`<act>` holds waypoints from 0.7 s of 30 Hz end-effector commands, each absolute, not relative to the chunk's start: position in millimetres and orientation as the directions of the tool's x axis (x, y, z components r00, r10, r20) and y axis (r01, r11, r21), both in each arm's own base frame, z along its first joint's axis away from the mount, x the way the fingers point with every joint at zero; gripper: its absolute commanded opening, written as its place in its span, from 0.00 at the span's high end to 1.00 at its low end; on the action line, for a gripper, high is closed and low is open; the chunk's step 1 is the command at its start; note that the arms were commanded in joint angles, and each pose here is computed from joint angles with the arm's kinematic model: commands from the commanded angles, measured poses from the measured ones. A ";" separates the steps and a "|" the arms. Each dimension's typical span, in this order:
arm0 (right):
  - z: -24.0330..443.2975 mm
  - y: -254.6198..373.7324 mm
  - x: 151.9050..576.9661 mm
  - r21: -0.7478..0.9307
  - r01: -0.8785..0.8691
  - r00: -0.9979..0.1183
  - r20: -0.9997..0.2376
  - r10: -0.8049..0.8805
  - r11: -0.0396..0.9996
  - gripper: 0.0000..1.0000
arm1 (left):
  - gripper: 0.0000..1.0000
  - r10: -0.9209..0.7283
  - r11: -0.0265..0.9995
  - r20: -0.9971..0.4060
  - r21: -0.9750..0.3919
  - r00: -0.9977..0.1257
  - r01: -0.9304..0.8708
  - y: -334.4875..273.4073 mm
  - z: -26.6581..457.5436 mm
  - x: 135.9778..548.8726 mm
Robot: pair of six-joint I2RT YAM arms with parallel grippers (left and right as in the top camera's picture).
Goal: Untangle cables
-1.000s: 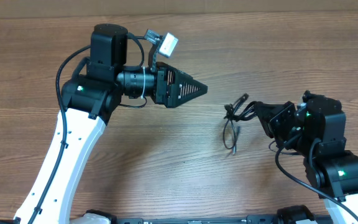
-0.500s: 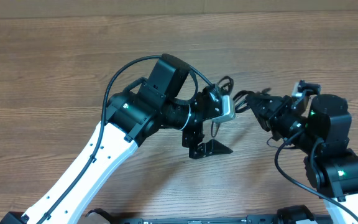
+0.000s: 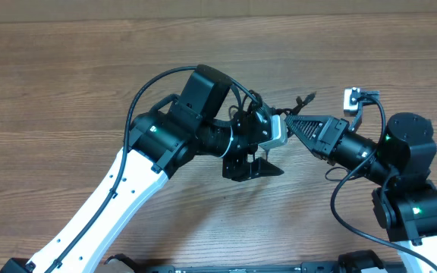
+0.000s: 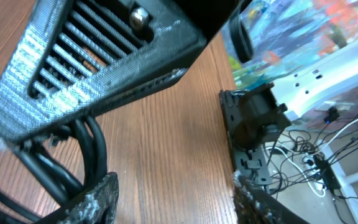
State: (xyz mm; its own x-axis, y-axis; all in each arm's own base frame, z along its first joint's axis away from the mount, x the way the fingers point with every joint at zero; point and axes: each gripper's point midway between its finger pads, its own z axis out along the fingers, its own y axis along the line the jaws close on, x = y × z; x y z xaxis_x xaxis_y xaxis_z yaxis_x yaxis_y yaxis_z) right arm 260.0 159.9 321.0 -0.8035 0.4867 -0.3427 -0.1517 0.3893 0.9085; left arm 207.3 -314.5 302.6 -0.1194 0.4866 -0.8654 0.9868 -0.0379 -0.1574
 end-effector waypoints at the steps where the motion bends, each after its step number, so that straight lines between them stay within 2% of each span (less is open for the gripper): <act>1: 342.3 171.1 244.8 0.870 -0.329 -0.802 -0.463 0.378 0.367 0.96 | 0.58 0.460 -0.070 -0.883 -0.140 -0.092 0.988 -315.6 311.8 203.1; 7: 354.2 176.4 239.0 0.852 -0.404 -0.791 -0.508 0.341 0.332 0.96 | 0.96 0.460 -0.068 -0.882 -0.148 -0.101 0.987 -315.6 311.9 202.7; 21: 348.0 170.7 247.4 0.816 -0.419 -0.751 -0.558 0.353 0.398 0.96 | 0.96 0.458 -0.066 -0.883 -0.152 -0.105 0.986 -315.1 312.3 203.3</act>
